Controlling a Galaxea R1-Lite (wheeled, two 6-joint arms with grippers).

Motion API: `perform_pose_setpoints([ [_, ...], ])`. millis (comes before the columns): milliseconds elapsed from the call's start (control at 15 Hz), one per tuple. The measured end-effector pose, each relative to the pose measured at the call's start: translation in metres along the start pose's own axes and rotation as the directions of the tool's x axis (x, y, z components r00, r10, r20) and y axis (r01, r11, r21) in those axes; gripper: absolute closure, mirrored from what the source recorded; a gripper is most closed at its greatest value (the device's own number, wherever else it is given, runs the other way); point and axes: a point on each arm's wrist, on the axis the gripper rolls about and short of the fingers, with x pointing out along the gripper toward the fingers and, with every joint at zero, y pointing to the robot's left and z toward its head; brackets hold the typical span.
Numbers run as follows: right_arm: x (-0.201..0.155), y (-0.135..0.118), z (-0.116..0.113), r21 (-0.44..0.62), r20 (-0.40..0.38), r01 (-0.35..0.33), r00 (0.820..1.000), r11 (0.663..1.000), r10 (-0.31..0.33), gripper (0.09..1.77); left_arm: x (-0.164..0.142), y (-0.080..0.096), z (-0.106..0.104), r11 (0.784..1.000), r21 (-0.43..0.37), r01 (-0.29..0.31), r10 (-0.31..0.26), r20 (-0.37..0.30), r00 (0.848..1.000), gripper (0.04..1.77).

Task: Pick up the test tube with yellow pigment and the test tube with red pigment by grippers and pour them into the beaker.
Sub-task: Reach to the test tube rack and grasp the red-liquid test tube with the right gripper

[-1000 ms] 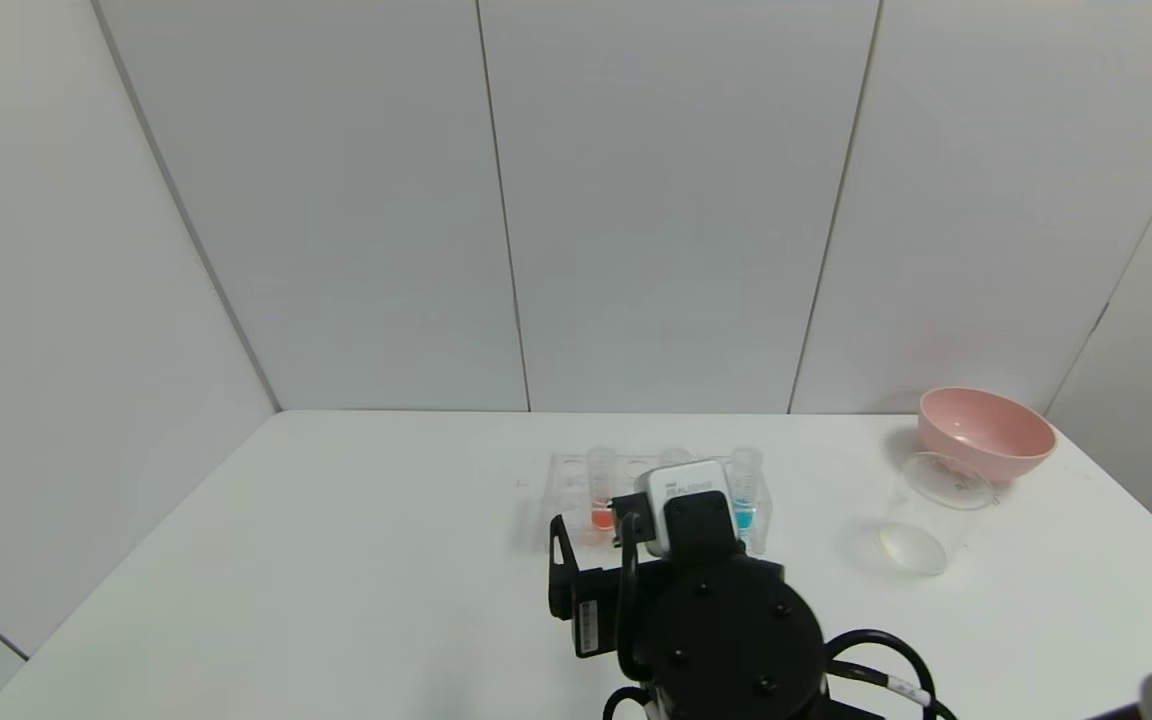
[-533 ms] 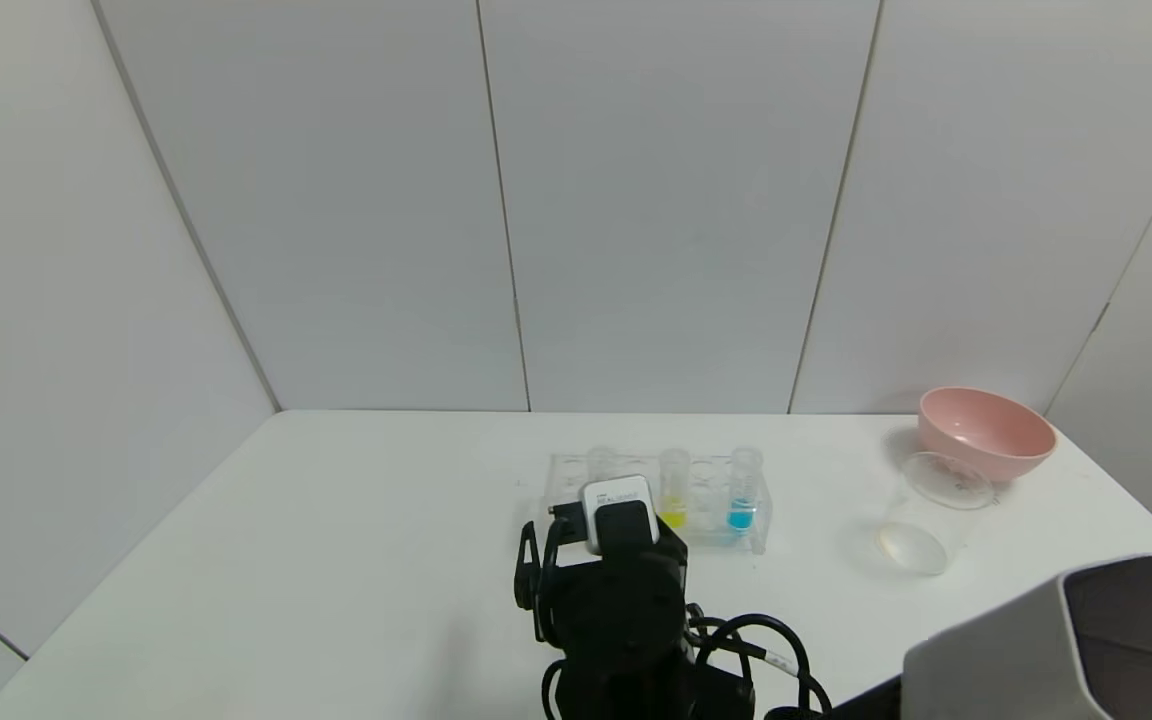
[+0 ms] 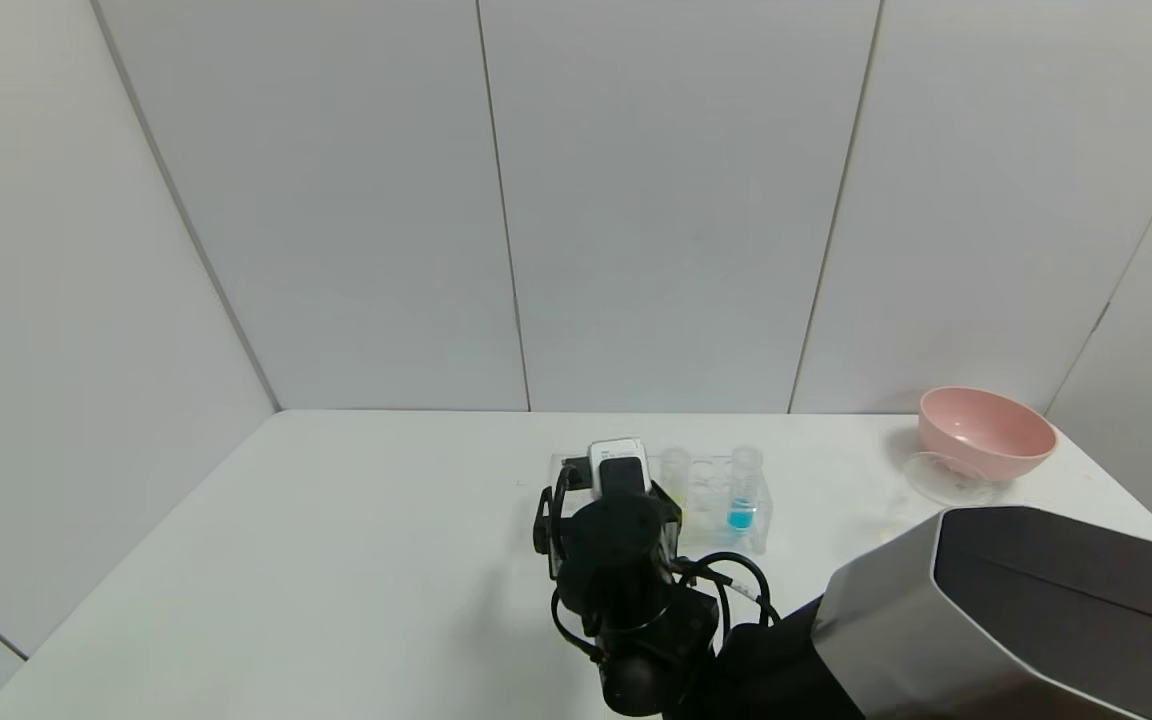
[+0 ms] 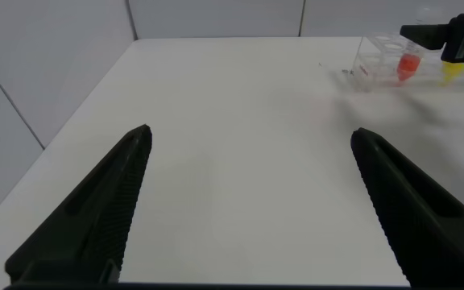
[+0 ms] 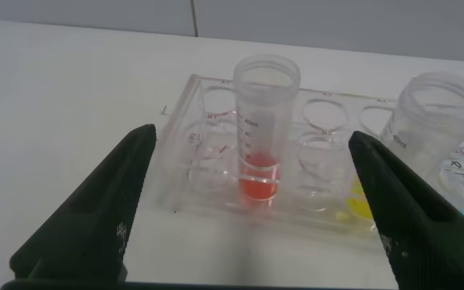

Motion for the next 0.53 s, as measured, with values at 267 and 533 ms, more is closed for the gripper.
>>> perform_pose_setpoints([
  [267,0.019,-0.004,-0.001,0.016,0.014,0.017,1.0,1.0,-0.017,0.15,0.0,0.0,0.0,1.0,0.0,0.0,0.0,0.0,1.0,0.05],
  [533,0.031,-0.007,-0.008,-0.001,-0.004,0.042,0.999,0.999,-0.042,0.15,0.0,0.0,0.0,1.0,0.0,0.0,0.0,0.0,1.0,0.05],
])
